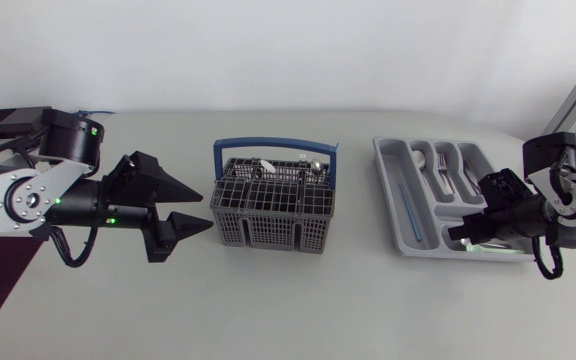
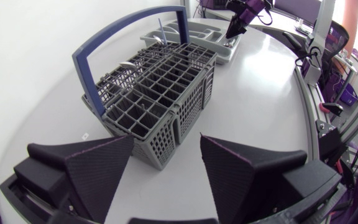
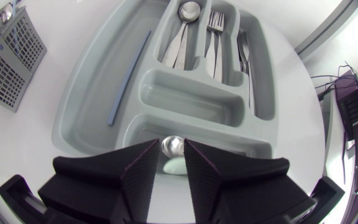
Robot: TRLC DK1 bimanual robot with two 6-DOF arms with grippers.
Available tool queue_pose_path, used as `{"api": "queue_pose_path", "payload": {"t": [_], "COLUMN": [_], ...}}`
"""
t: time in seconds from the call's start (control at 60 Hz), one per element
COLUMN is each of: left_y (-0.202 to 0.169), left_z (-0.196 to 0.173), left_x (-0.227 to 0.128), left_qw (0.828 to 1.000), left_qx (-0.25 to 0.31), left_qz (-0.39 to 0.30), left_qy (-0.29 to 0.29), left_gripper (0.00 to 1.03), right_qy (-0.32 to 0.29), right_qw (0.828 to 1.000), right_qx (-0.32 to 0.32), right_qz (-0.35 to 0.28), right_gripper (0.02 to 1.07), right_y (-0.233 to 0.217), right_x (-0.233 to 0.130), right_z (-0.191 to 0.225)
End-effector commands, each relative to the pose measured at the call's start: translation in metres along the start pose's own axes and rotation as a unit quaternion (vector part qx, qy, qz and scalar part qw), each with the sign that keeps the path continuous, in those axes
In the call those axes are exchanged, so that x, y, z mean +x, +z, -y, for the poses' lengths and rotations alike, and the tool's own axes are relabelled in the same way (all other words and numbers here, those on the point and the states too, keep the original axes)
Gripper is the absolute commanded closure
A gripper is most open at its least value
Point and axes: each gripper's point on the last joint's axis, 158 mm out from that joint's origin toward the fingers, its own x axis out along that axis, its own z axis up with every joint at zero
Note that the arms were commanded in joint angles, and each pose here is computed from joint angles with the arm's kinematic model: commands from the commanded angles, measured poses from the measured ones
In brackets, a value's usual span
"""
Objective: Unload the cutlery basket into the drawer organizer.
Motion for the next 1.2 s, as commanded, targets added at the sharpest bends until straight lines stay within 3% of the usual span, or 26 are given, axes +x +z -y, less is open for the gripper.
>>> {"api": "queue_pose_path", "payload": {"t": [0.0,0.117,0.2,0.317,0.533,0.783,1.0,1.117,1.183], "left_y": [0.004,0.008,0.013,0.024,0.039,0.043,0.030,0.023,0.023], "left_z": [0.004,0.005,0.004,-0.004,-0.008,-0.012,-0.019,-0.018,-0.016], "left_x": [0.003,0.006,0.009,0.017,0.036,0.050,0.061,0.067,0.068], "left_qw": [1.000,1.000,1.000,1.000,0.999,0.998,0.997,0.997,0.997], "left_qx": [0.012,0.013,0.011,-0.001,-0.030,-0.056,-0.072,-0.077,-0.077], "left_qz": [0.000,0.000,0.004,0.014,0.025,0.018,0.004,-0.004,-0.006], "left_qy": [-0.007,-0.009,-0.010,0.001,0.001,-0.011,-0.016,-0.021,-0.024], "left_gripper": [0.14,0.14,0.14,0.14,0.14,0.15,0.15,0.15,0.15], "right_qy": [-0.004,0.020,0.078,0.171,0.327,0.421,0.427,0.409,0.412], "right_qw": [1.000,0.998,0.990,0.967,0.921,0.892,0.895,0.907,0.905], "right_qx": [-0.013,-0.028,-0.042,-0.070,-0.086,-0.093,-0.086,-0.079,-0.077], "right_qz": [0.014,0.059,0.106,0.175,0.192,0.137,0.092,0.065,0.072], "right_gripper": [0.54,0.51,0.51,0.51,0.51,0.51,0.51,0.51,0.51], "right_y": [0.006,0.028,0.046,0.071,0.093,0.106,0.103,0.097,0.100], "right_x": [-0.010,-0.039,-0.067,-0.112,-0.147,-0.121,-0.086,-0.061,-0.068], "right_z": [-0.003,-0.022,-0.057,-0.122,-0.218,-0.276,-0.289,-0.288,-0.285]}}
